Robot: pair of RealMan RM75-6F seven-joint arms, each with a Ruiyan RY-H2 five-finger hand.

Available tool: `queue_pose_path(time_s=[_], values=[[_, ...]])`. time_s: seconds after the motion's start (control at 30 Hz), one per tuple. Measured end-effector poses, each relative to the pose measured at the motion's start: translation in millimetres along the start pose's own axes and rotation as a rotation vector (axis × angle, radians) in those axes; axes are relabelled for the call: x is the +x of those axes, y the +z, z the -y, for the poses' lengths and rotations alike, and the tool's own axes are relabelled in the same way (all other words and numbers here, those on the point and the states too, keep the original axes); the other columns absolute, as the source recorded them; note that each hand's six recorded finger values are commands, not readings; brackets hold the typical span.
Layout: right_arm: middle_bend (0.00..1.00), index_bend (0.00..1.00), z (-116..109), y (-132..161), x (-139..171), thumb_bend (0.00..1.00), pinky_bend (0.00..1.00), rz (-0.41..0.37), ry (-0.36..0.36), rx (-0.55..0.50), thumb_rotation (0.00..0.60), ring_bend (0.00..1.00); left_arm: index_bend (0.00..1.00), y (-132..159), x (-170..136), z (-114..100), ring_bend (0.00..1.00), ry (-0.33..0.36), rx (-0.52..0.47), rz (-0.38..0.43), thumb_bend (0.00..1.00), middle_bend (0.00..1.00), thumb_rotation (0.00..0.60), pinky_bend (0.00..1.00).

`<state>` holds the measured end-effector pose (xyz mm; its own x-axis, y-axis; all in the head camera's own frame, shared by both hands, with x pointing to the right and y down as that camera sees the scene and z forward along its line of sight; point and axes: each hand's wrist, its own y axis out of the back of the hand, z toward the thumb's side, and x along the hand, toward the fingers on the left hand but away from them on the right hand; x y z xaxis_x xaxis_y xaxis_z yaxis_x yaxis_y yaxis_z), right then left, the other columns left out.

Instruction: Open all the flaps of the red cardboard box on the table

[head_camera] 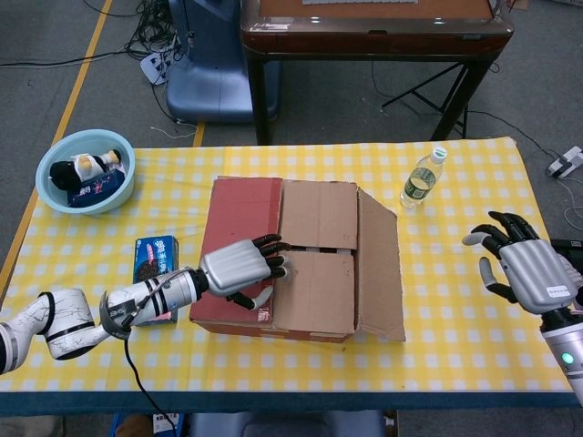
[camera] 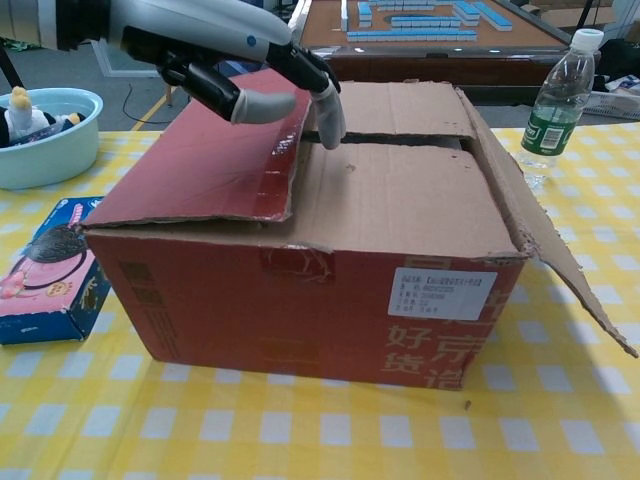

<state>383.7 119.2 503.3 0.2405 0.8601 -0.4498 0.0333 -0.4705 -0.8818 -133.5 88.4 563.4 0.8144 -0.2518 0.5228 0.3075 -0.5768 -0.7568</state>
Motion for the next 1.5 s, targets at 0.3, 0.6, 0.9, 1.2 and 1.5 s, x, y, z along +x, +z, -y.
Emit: queue_pose_path(time_s=[0.3,0.6,0.9,1.2,1.5], values=[[0.27,0.33,4,-4,0,0.60,0.10,0.007,0.007,-0.014,0.600,0.10,0.40,-2,-3,6,0.03,-0.029,0.091,-0.033,0.66,0.30,0.123,0.00],[0.27,0.33,4,-4,0,0.60,0.10,0.007,0.004,-0.018,0.600,0.10,0.48,2,-7,1,0.10,0.026,0.146,-0.038,0.66,0.39,0.121,0.00],[0.27,0.33,0,-5,-1,0.60,0.10,0.013,-0.011,-0.026,0.600,0.10,0.50,2,-15,-19,0.11,0.108,0.185,-0.047,0.66,0.42,0.122,0.00],[0.27,0.32,1,-3,-5,0.60,0.10,0.004,-0.011,-0.038,0.600,0.10,0.52,-9,-33,-41,0.11,0.133,0.227,-0.105,0.66,0.44,0.122,0.00],[0.27,0.32,2,0,-8,0.60,0.10,-0.005,-0.009,-0.050,0.600,0.10,0.53,-27,-60,-49,0.12,0.105,0.278,-0.204,0.66,0.45,0.121,0.00]])
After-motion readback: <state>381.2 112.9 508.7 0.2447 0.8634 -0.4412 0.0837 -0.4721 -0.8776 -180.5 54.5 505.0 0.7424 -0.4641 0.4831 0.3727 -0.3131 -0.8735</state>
